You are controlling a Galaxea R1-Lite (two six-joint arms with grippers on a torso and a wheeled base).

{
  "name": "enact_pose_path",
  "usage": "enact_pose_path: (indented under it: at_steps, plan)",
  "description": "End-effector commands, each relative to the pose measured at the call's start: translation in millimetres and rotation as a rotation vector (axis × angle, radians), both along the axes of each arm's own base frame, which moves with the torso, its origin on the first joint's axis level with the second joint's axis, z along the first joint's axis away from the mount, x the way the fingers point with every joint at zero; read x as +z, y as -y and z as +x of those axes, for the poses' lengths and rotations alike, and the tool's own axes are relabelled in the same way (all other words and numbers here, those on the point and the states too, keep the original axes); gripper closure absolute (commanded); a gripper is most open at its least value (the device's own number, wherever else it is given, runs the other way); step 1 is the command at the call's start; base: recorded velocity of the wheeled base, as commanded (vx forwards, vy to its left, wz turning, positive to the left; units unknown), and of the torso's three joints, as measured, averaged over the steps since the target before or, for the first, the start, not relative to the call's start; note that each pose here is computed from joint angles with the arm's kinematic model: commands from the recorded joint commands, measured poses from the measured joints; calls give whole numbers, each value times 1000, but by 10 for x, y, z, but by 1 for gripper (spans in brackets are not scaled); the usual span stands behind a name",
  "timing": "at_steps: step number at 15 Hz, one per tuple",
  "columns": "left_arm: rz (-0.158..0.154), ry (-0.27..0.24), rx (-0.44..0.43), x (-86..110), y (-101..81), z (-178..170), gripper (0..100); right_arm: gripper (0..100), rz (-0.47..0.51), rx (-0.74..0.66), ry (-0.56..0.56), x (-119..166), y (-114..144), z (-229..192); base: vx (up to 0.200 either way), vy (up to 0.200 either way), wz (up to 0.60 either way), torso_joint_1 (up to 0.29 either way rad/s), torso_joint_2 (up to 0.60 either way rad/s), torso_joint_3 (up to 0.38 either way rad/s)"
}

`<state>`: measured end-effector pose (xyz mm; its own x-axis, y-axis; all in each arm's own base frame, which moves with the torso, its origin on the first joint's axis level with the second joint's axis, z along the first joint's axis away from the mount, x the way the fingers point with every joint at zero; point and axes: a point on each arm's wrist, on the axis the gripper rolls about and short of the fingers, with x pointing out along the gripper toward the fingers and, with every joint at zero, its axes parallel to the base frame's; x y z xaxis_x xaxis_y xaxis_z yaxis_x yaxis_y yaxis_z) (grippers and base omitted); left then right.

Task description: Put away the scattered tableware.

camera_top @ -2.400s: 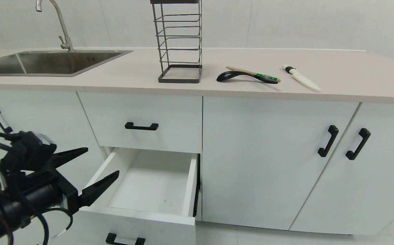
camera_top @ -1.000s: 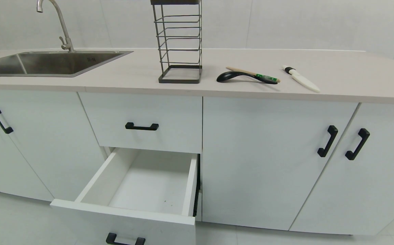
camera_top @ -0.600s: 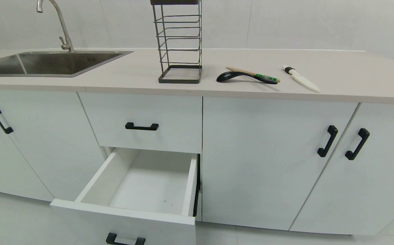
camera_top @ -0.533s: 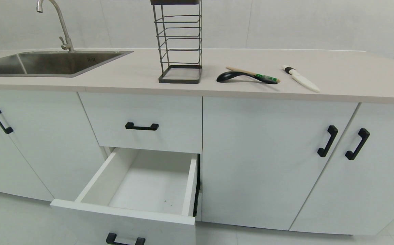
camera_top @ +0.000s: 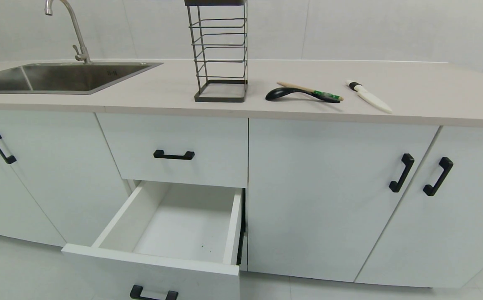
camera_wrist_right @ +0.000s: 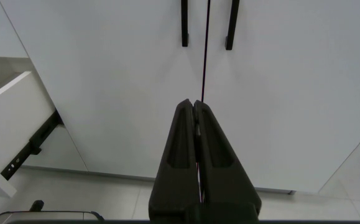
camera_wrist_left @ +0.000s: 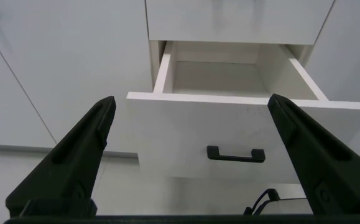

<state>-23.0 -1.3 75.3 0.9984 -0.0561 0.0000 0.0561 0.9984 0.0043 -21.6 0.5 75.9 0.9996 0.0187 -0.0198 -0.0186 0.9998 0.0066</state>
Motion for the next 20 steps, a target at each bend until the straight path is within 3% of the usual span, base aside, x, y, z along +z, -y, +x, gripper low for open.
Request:
enact_pose_path:
  at_steps: [1, 4, 9, 14, 20]
  plan:
    - [-1, -2, -1, 1, 0, 1, 0, 100, 2, 1, 0, -1, 0, 0, 0, 0, 0, 0, 0, 0]
    - [-3, -2, 2, 1, -1, 1, 0, 100, 3, 1, 0, -1, 0, 0, 0, 0, 0, 0, 0, 0]
    - [0, -2, 9, 1, -2, 1, 0, 100, 3, 1, 0, -1, 0, 0, 200, 0, 0, 2, 4, 1]
    - [-1, 0, 7, 2, -2, 1, 0, 100, 3, 1, 0, -1, 0, 0, 0, 0, 0, 0, 0, 0]
    - [-3, 0, 6, 2, -1, 1, 0, 100, 3, 1, -2, -5, 0, 1, 0, 0, 0, 173, -247, -195]
